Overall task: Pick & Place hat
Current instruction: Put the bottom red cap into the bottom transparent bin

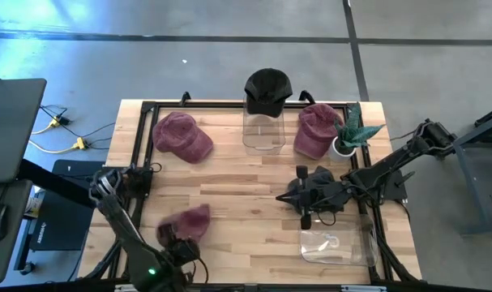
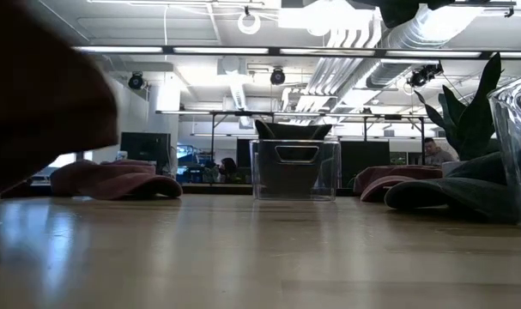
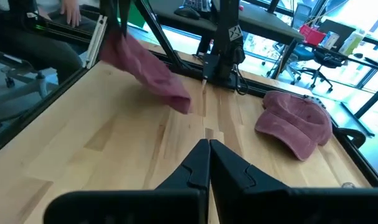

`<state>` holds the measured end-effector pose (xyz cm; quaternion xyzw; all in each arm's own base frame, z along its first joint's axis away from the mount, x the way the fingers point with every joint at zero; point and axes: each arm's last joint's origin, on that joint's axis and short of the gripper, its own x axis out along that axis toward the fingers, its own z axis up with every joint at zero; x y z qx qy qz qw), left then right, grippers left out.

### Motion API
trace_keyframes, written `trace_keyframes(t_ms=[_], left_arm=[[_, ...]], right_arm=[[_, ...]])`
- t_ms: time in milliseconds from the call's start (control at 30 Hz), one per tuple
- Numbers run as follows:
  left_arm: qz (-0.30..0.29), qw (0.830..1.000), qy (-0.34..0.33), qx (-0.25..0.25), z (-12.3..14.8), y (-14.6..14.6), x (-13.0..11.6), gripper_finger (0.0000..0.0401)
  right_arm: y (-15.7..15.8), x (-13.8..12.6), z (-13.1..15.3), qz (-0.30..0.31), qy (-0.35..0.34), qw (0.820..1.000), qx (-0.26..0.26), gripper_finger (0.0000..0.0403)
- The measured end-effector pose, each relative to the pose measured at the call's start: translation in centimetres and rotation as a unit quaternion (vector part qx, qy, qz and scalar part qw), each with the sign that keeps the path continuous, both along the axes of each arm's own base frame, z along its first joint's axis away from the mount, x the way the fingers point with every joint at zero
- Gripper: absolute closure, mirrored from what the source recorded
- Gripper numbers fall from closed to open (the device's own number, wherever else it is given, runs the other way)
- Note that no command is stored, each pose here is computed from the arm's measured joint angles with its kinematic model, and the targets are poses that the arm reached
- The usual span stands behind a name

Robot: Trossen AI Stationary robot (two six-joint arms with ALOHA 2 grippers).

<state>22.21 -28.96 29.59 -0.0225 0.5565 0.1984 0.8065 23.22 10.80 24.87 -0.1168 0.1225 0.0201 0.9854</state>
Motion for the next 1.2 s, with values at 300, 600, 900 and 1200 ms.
trace_keyframes(t_ms=[300,600,900,1200], left_arm=[[-0.038,0.977,-0.210,-0.009,9.1,1.0,0.4,0.0401],[-0.026,0.983,-0.168,0.071,5.5,2.7,2.4,0.0401],[-0.041,0.984,-0.139,0.100,3.6,4.5,5.3,0.0401],[-0.048,0.981,-0.154,0.105,3.7,5.9,7.7,0.0401]], right_arm=[[0.0,0.0,0.0,0.000,0.001,1.000,0.001,0.0394],[0.2,0.4,-0.1,0.042,0.000,0.998,0.049,0.0355],[1.4,5.3,-3.1,0.111,-0.047,0.993,0.016,0.0174],[5.6,9.8,-2.4,0.102,0.032,0.994,-0.034,0.0108]])
